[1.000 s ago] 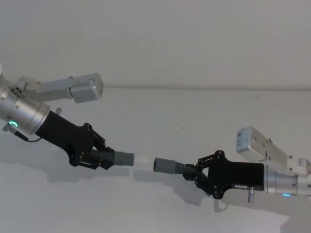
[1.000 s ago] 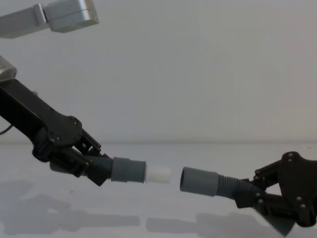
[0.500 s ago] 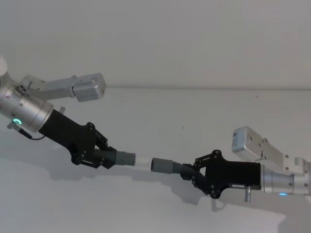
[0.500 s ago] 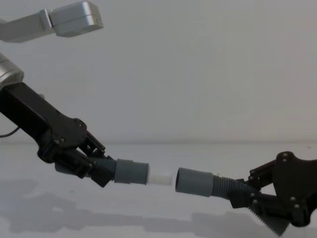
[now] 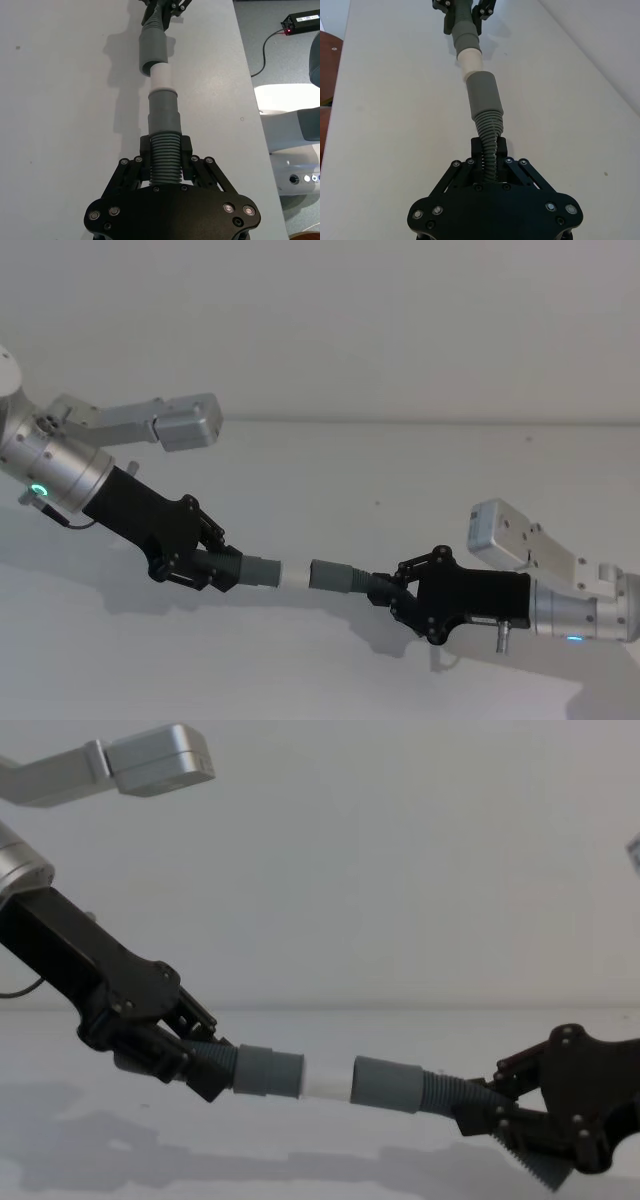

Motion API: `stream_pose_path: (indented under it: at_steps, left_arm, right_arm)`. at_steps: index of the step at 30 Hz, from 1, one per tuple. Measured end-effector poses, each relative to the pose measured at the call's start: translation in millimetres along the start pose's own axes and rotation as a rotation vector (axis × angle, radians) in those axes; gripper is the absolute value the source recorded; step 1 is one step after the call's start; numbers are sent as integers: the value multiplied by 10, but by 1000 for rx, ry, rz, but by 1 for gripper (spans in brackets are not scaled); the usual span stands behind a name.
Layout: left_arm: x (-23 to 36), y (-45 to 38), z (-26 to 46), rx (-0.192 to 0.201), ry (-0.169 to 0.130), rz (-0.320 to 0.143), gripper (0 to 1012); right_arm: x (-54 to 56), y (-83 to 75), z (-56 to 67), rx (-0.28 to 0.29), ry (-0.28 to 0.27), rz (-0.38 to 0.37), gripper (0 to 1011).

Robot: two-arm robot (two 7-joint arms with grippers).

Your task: Use both hands to pick up one end of the pipe from the table, align the ends, and insert them.

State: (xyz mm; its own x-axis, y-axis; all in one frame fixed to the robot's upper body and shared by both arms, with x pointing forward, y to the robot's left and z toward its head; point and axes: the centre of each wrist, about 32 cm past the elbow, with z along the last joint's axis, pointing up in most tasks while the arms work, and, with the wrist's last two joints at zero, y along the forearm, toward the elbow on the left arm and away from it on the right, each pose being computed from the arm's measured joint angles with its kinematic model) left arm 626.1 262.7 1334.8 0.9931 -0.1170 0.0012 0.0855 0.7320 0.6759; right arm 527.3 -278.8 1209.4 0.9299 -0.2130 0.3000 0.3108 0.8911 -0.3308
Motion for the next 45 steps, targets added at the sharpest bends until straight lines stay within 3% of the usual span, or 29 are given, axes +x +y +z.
stream_pose_path:
  at_steps: [21, 45]
  left_arm:
    - [17, -20, 40, 11, 1, -9, 317]
    - [46, -40, 38, 15, 7, -21, 317]
  right_arm:
    - [0, 1, 3, -8, -8, 2, 133]
    - [25, -74, -37, 5, 5, 38, 133]
